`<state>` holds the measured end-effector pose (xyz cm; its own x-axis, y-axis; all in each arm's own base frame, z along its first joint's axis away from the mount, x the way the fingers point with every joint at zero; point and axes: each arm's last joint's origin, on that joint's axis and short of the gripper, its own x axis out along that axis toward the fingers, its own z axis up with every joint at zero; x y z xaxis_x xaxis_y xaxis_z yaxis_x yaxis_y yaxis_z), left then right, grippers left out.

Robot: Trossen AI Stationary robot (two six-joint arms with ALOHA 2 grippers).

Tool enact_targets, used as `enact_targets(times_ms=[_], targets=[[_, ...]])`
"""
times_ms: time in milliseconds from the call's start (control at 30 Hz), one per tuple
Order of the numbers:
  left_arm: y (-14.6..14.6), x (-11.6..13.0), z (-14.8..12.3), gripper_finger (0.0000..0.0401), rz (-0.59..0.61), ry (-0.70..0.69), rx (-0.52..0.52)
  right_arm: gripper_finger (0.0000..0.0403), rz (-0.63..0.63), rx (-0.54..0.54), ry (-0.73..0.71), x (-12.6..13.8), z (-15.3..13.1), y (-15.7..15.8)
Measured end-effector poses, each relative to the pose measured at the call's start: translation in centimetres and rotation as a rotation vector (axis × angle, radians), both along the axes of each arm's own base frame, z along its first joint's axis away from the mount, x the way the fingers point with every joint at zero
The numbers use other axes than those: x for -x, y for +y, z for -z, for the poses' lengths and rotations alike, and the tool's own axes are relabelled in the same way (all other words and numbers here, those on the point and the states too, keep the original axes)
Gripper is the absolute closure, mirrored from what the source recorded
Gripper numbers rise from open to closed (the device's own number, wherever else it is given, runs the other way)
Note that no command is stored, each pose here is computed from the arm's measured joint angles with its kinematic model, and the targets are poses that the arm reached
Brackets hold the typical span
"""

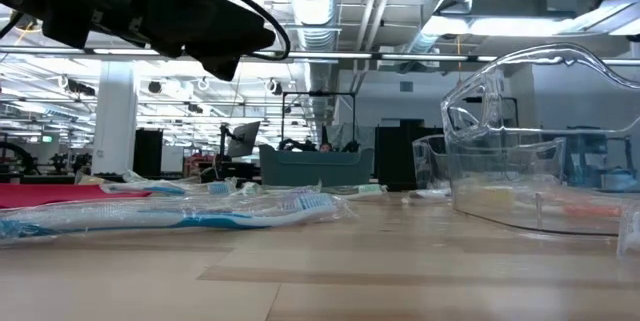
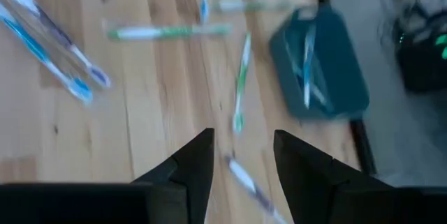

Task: Pick & Place Toothbrushes
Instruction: Put the purple toothbrush into the top transparent bin

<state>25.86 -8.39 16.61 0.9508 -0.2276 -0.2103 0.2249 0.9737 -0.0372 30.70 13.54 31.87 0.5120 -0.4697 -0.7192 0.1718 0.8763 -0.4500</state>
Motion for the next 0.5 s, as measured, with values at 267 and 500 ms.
enact_targets(times_ms=[267, 500], targets=[[-0.2, 0.1, 0.1, 0.0307, 0.008, 0.007, -0.001, 0.0266, -0.179, 0.043, -0.149, -0.9, 0.9, 1.8], [-0.2, 0.1, 0.2, 0.0307, 0.010, 0.018, -0.004, 0.0262, -0.216, -0.057, -0.272, 0.7, 2.4, 0.4]])
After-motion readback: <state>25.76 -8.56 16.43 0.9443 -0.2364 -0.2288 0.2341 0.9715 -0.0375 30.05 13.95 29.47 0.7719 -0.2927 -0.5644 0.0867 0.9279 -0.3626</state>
